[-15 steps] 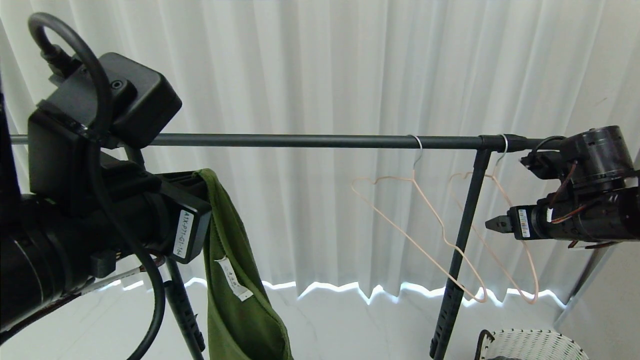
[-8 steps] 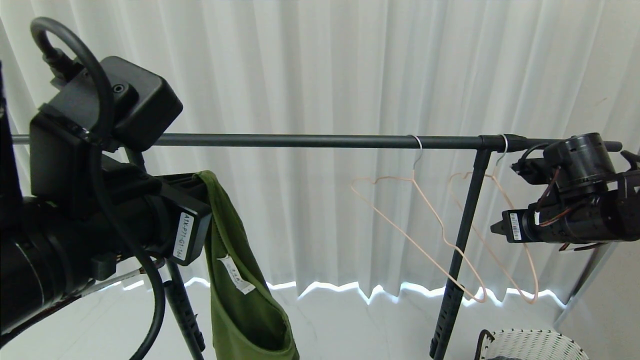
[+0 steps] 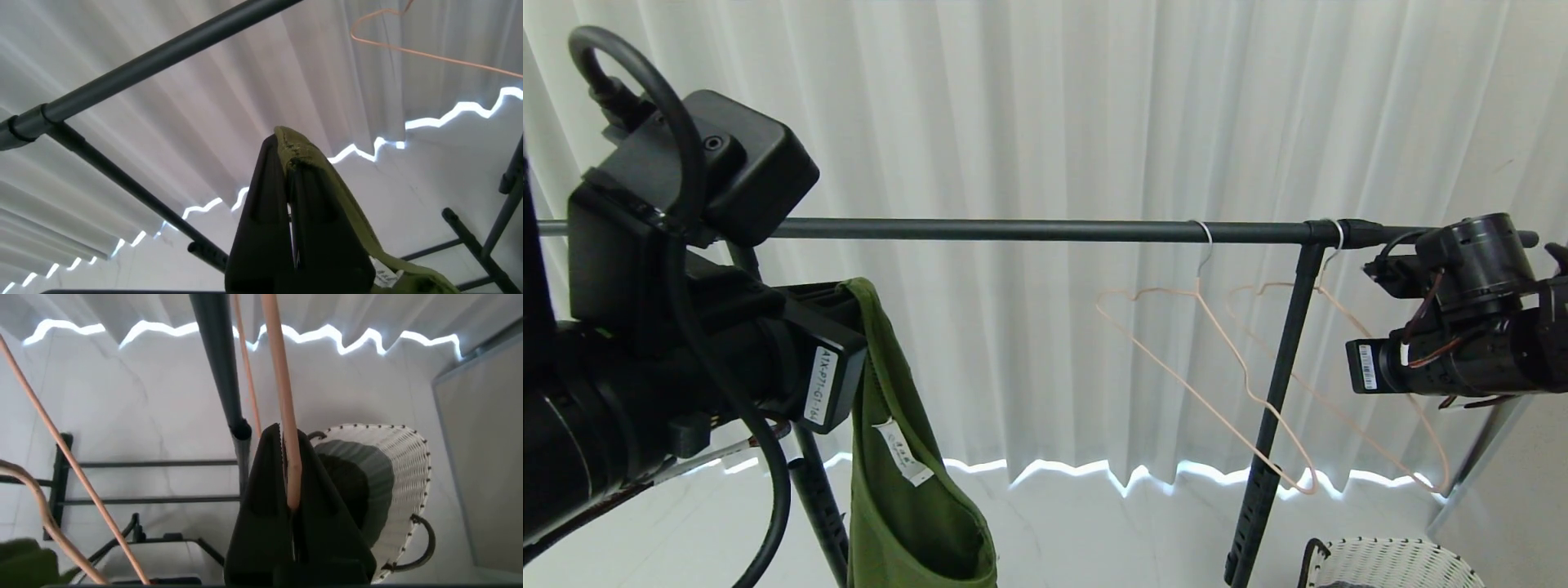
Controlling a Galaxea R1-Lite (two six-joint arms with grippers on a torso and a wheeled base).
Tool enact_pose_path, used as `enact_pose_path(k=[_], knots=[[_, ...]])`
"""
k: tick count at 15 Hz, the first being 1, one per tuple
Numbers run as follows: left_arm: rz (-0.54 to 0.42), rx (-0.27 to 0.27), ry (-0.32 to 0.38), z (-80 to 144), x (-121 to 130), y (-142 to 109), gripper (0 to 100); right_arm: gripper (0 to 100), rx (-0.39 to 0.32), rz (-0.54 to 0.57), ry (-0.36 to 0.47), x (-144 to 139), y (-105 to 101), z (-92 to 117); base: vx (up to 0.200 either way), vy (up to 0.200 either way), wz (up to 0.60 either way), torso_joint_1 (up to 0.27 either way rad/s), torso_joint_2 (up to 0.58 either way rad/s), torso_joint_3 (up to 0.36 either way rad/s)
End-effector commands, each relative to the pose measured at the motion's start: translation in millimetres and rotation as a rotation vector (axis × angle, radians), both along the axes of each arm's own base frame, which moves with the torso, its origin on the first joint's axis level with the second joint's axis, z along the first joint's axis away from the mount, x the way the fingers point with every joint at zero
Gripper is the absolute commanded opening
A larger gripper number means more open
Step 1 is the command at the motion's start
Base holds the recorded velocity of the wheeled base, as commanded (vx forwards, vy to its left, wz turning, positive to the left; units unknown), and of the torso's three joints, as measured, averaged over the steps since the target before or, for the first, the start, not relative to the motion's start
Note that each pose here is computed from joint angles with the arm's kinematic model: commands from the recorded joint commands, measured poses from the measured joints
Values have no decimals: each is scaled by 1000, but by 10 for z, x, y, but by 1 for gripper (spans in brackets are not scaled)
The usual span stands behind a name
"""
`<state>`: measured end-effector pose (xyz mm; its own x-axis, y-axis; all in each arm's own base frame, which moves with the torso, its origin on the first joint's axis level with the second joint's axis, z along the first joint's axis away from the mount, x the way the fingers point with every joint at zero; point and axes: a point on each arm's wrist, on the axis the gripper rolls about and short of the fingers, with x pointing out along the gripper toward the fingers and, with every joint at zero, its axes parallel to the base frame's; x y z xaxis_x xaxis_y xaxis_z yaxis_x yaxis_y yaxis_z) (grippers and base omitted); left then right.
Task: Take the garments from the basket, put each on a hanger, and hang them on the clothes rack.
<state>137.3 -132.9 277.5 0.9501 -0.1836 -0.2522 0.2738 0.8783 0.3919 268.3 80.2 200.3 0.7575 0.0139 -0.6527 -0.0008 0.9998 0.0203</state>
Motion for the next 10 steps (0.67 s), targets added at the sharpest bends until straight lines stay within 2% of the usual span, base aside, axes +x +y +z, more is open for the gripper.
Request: enact_pose_path(k=[1,5,10], knots=[[1,-3,-1,3,0,1,0,0,14,-1,-38,-81,-24,110,0,0,0,0,0,0],[1,-5,-3,6,-6,7,0,0,30,-3,-94,-221,-69,264,0,0,0,0,0,0],[2,-3,-3,8,-9,11,0,0,0,-53,-151,-383,-133,375,0,0,0,0,0,0]])
